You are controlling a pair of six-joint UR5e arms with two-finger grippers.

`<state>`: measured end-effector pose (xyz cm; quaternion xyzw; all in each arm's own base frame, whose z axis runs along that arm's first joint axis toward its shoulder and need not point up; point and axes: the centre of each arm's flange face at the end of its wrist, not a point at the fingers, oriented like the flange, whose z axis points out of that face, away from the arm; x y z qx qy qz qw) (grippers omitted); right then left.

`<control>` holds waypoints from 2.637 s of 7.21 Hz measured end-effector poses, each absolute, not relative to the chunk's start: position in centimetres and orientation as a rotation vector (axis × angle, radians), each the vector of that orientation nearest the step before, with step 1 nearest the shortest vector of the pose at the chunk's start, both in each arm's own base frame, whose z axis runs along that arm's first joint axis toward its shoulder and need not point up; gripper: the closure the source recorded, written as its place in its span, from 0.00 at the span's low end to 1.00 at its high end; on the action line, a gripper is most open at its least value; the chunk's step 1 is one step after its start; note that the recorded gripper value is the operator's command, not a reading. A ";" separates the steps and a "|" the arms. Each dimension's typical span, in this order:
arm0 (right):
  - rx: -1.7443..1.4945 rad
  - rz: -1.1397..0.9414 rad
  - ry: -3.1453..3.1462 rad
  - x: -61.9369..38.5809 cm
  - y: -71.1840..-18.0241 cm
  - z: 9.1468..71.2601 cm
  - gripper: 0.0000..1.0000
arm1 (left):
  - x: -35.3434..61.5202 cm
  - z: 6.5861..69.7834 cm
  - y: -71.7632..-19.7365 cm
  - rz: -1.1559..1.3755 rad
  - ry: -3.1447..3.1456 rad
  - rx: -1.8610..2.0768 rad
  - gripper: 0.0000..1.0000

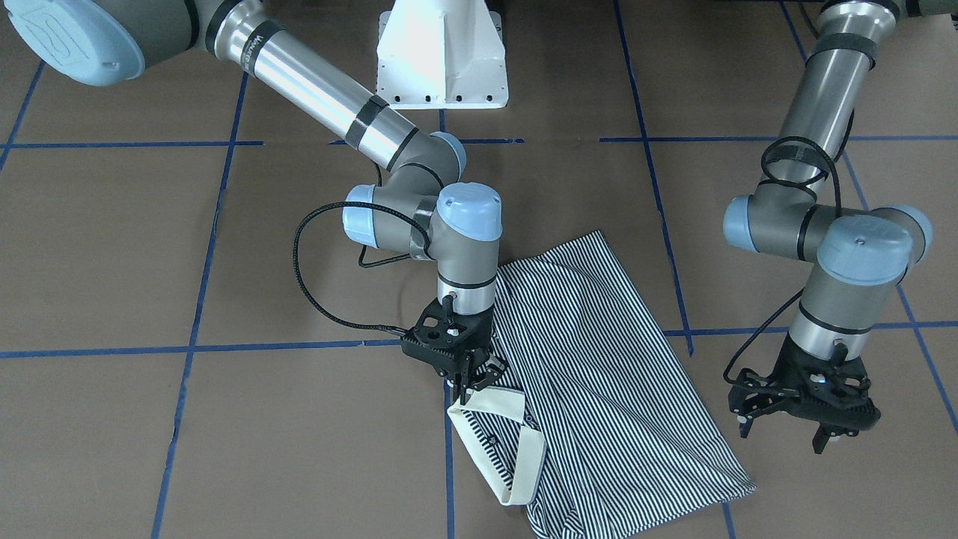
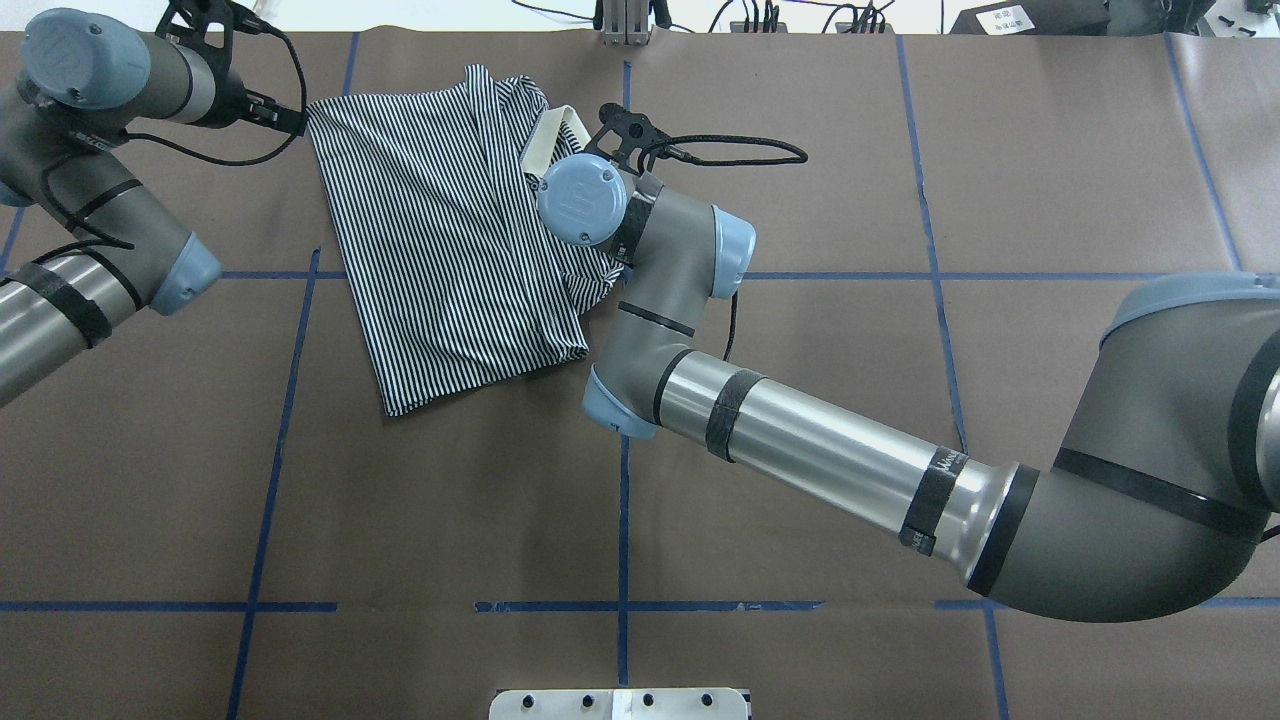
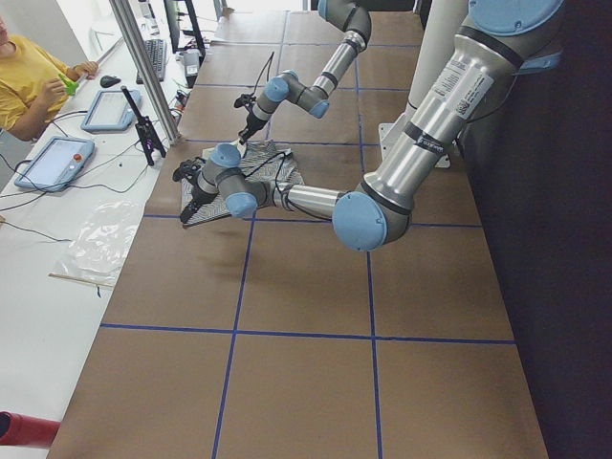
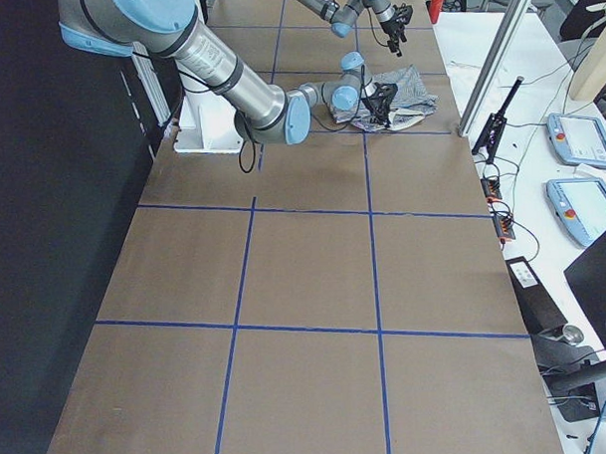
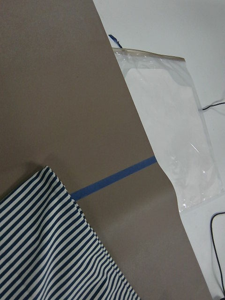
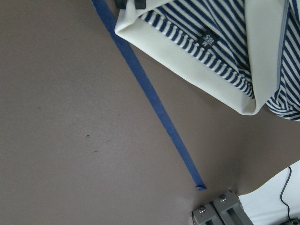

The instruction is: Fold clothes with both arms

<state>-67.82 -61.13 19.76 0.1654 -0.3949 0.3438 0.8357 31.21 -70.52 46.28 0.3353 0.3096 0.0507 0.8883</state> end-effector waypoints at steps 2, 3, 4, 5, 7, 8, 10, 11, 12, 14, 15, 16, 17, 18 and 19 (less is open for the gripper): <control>0.353 0.717 -0.855 -66.7 -60.1 19.3 1.00 | 30.9 45.9 -70.0 0.107 0.651 0.708 0.00; 0.350 0.708 -0.862 -65.2 -58.1 20.1 1.00 | 30.8 45.6 -69.9 0.107 0.655 0.714 0.00; 0.348 0.697 -0.868 -63.1 -55.8 22.1 1.00 | 30.9 45.2 -69.8 0.109 0.658 0.718 0.00; 0.348 0.690 -0.875 -61.1 -53.7 24.3 1.00 | 31.1 45.0 -69.6 0.113 0.662 0.721 0.00; 0.350 0.676 -0.881 -57.3 -49.8 28.7 1.00 | 31.5 44.4 -69.4 0.119 0.670 0.728 0.00; 0.352 0.671 -0.879 -55.5 -48.2 30.6 1.00 | 31.6 44.2 -69.3 0.122 0.673 0.730 0.00; 0.360 0.661 -0.871 -53.5 -45.9 33.0 0.01 | 32.0 43.8 -69.1 0.128 0.679 0.734 0.00; 0.365 0.644 -0.868 -53.0 -45.2 33.4 0.00 | 32.2 43.7 -69.0 0.131 0.681 0.735 0.00; 0.379 0.589 -0.864 -52.4 -44.7 33.5 0.00 | 32.3 43.7 -68.9 0.132 0.682 0.735 0.00; 0.415 0.411 -0.851 -49.9 -43.0 33.9 0.00 | 32.6 43.7 -68.8 0.136 0.684 0.734 0.00; 0.433 0.326 -0.852 -49.1 -42.0 33.4 0.00 | 32.7 43.7 -68.8 0.137 0.684 0.733 0.00; 0.447 0.275 -0.845 -49.6 -41.1 32.2 0.02 | 32.7 43.8 -68.7 0.138 0.684 0.732 0.00; 0.462 0.246 -0.824 -51.4 -40.0 29.7 0.21 | 32.7 43.8 -68.7 0.138 0.684 0.731 0.00; 0.478 0.221 -0.796 -53.5 -38.7 26.8 0.30 | 32.7 43.8 -68.7 0.138 0.684 0.731 0.00; 0.500 0.177 -0.770 -55.2 -37.3 24.8 0.34 | 32.7 43.8 -68.7 0.138 0.684 0.731 0.00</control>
